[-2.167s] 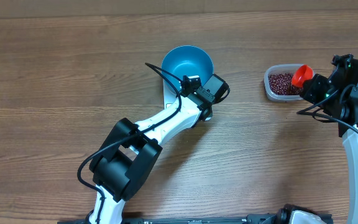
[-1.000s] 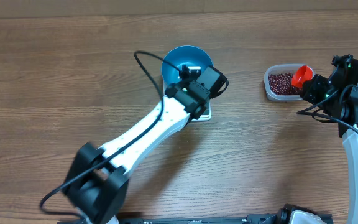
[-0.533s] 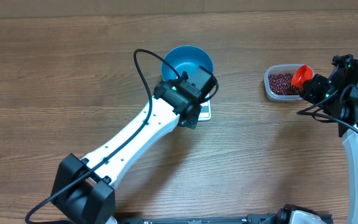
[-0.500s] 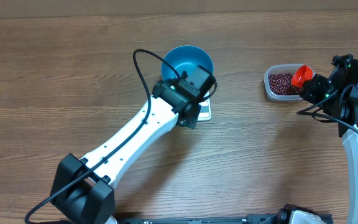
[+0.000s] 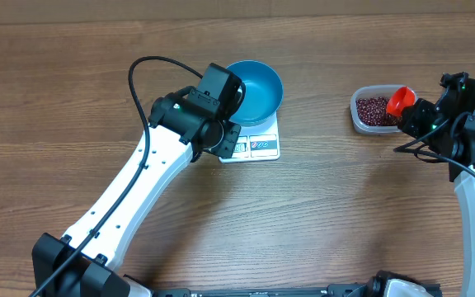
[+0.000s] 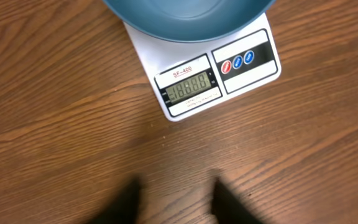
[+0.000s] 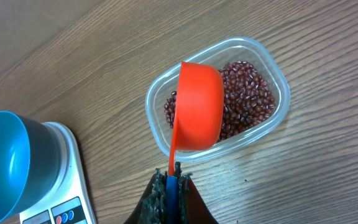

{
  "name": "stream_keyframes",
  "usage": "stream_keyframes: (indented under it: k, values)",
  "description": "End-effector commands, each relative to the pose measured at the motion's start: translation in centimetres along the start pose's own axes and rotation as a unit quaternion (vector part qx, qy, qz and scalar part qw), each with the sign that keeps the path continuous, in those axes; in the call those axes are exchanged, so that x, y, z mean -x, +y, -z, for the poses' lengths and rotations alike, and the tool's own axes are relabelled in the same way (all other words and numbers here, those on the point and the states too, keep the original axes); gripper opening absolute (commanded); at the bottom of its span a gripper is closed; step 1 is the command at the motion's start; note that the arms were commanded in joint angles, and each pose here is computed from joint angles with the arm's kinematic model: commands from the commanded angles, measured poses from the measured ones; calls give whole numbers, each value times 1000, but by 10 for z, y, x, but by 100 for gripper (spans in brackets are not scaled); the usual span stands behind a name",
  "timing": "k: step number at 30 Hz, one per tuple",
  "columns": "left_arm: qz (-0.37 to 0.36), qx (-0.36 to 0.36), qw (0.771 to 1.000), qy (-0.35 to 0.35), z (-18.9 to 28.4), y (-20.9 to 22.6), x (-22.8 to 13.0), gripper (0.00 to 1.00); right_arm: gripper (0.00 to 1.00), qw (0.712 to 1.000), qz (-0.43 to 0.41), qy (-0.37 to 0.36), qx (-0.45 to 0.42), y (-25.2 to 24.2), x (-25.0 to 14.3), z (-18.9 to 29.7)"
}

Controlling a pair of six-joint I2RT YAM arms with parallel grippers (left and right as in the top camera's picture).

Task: Scoop item into bowl and weigh 150g on scale
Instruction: 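Pull the left gripper back to hover beside the scale display, then lower the red cup with the right gripper into the red beans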

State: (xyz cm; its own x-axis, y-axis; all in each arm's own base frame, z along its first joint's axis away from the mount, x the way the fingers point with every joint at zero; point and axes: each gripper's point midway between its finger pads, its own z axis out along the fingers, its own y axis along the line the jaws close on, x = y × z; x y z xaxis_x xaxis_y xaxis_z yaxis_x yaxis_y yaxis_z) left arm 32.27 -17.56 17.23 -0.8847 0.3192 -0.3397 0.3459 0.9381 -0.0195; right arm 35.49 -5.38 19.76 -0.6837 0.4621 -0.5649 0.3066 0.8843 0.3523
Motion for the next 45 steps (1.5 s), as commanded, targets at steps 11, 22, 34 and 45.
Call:
stream_keyframes:
  k: [11,22,34,45]
  values:
    - [-51,-29,998,16,6,-9,-10,100,4,1000,7,-13,3,4,10,4]
    - [-51,-23,998,18,6,-7,-10,100,4,1000,28,-8,2,3,7,4]
    - [-51,-23,998,18,6,-7,-10,100,4,994,110,-23,18,22,19,13]
    - [-51,-23,998,18,6,-7,-10,100,4,964,252,-34,-81,41,25,20]
